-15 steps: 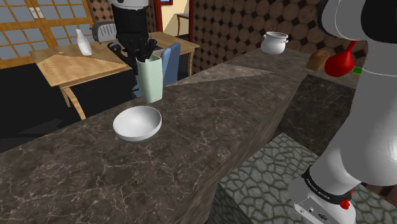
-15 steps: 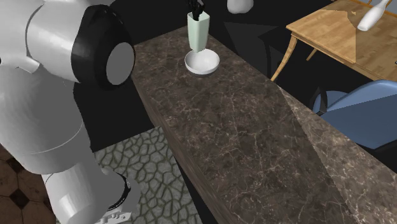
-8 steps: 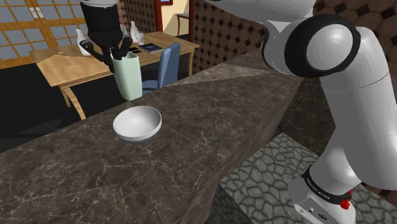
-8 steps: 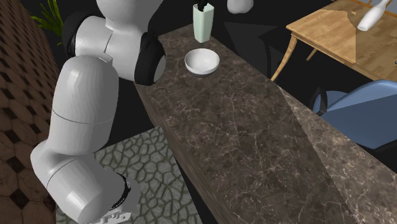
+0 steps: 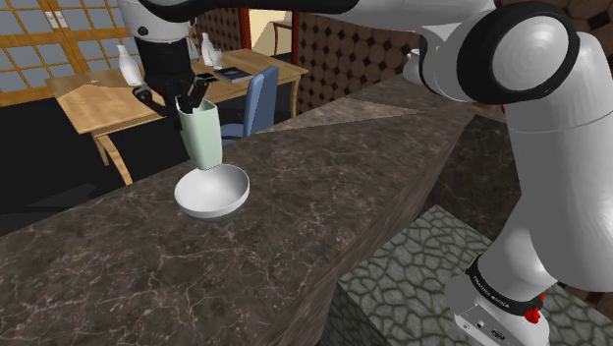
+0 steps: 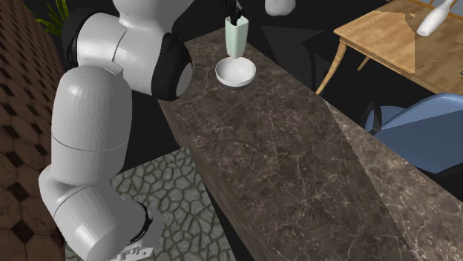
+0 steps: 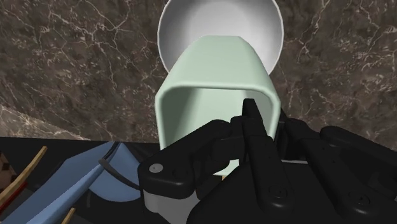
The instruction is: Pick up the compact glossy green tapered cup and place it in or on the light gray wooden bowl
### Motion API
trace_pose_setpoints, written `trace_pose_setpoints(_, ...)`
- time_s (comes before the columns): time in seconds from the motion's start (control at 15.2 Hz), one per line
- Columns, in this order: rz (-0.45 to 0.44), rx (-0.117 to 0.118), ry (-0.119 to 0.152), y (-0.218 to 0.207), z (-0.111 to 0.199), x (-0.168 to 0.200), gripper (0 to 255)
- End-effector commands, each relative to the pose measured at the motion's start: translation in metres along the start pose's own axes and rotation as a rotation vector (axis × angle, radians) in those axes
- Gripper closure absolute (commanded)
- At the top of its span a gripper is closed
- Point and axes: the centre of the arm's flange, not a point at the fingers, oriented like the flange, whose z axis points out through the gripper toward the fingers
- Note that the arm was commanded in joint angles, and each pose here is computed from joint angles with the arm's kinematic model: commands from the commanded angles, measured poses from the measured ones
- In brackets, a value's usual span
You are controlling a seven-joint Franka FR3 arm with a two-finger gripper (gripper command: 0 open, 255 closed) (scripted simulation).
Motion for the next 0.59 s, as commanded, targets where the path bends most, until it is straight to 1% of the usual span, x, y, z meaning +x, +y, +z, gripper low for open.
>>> trace_pose_setpoints(0.0,0.0,0.001,0.001,-0.001,0.011,0.0,255)
trace_pose_setpoints(0.53,0.0,0.001,0.001,-0.001,0.053,-0.005,255)
